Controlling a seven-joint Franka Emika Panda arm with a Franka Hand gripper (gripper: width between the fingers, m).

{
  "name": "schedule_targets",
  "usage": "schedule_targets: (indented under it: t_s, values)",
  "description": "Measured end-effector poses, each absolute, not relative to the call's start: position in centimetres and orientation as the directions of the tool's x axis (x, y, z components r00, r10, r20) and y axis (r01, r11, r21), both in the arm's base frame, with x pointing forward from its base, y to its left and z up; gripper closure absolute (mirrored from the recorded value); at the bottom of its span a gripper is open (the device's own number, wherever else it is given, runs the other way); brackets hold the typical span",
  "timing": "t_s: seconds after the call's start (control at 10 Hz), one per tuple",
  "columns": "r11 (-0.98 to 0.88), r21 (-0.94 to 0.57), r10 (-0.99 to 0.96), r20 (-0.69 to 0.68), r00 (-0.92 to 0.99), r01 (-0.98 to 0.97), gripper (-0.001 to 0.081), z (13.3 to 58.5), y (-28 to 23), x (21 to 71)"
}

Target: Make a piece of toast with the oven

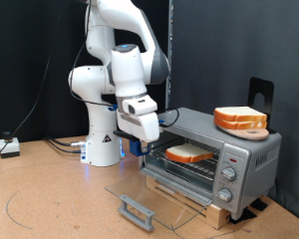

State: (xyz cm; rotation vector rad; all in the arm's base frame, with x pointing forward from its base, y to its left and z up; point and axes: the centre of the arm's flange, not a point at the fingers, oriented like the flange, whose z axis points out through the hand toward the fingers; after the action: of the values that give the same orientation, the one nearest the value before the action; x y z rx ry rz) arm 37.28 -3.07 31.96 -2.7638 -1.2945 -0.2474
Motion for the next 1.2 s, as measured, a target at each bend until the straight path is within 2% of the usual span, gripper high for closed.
schedule_targets:
  t_s: [0.6,0.8,1.2]
  values:
    - [-0.681,-0.077,0.701,0.216,0.679,0.728,0.0394,32.4,-11.2,36.0]
    - [-0.672,-0.1,0.707,0.209,0.676,0.734,0.0394,32.1,-10.8,35.8]
    - [-0.641,-0.227,0.638,0.373,0.674,0.733,0.0394,35.4,-7.4,35.4]
